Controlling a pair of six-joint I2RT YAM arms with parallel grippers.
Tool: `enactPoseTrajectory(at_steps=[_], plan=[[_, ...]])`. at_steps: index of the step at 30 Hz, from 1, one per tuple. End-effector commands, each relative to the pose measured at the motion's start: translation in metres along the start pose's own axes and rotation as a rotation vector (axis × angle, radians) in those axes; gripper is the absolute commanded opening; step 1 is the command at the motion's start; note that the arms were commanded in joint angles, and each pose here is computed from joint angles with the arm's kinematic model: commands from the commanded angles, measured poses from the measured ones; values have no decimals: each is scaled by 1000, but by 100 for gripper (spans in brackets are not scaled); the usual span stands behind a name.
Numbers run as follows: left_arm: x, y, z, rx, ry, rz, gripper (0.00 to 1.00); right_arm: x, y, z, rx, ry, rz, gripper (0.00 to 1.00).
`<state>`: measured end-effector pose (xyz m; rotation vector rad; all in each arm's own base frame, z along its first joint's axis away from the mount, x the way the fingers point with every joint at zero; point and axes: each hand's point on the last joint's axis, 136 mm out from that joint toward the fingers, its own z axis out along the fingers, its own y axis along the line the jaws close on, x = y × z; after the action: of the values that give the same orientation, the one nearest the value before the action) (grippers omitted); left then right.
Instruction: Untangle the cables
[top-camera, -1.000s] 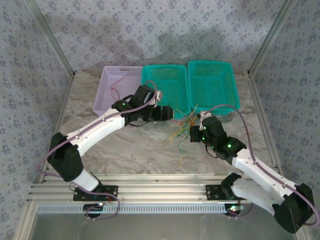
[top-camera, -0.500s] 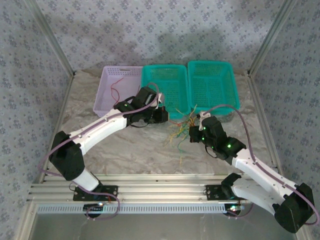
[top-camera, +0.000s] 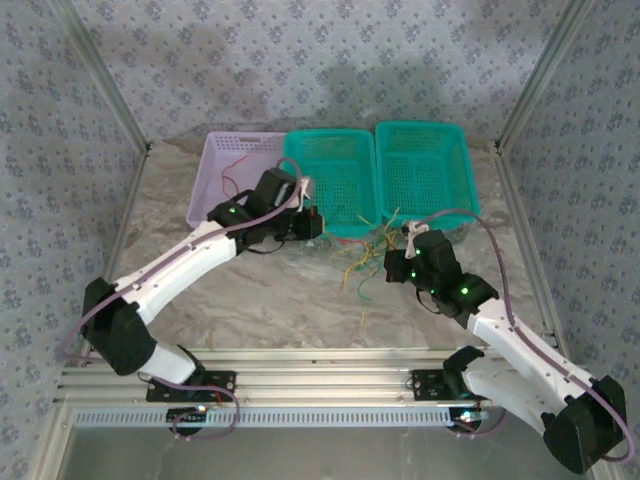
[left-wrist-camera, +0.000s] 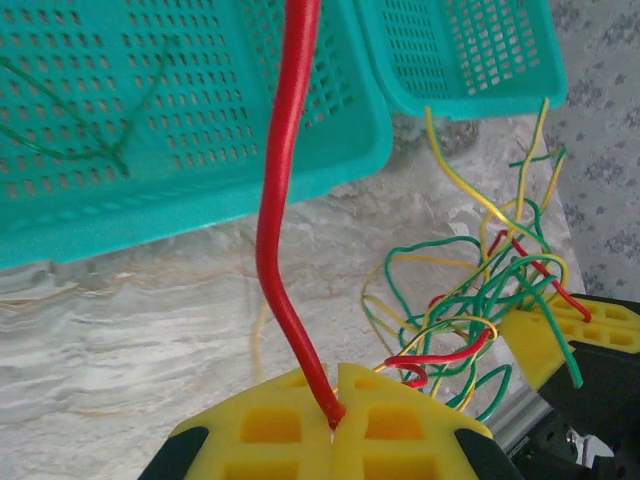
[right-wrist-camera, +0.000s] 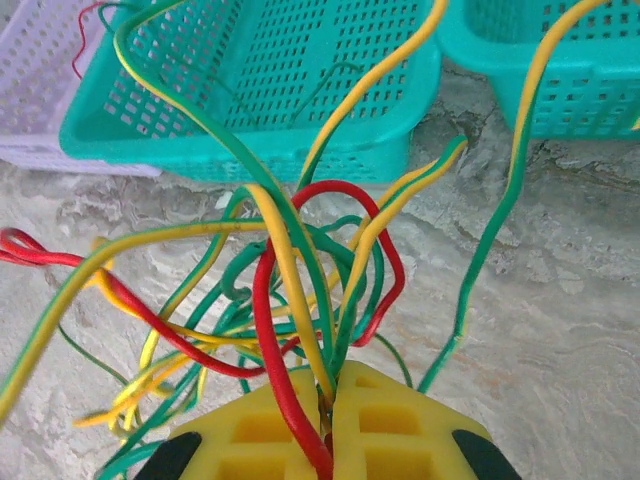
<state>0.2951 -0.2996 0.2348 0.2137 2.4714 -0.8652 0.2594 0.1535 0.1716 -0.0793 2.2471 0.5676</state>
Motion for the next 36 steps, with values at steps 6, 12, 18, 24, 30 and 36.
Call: enactPoseTrajectory(at_steps=[6,12,18,24,30,36], plan=[[-20,46,-50,-138,-91,4,0,1,-18,-1,9,10,55,0],[-28,66,-94,-198,-152,6,0,6,-37,3,50,36,126,0],[-27,73,-127,-234,-179,27,0,13,-55,5,120,52,171,0],[-29,80,-152,-271,-214,40,0,17,-68,6,165,55,197,0],[-40,88,-187,-327,-300,43,0,27,-82,9,196,92,249,0],[-43,92,-194,-353,-323,38,0,11,-64,5,71,22,232,8]])
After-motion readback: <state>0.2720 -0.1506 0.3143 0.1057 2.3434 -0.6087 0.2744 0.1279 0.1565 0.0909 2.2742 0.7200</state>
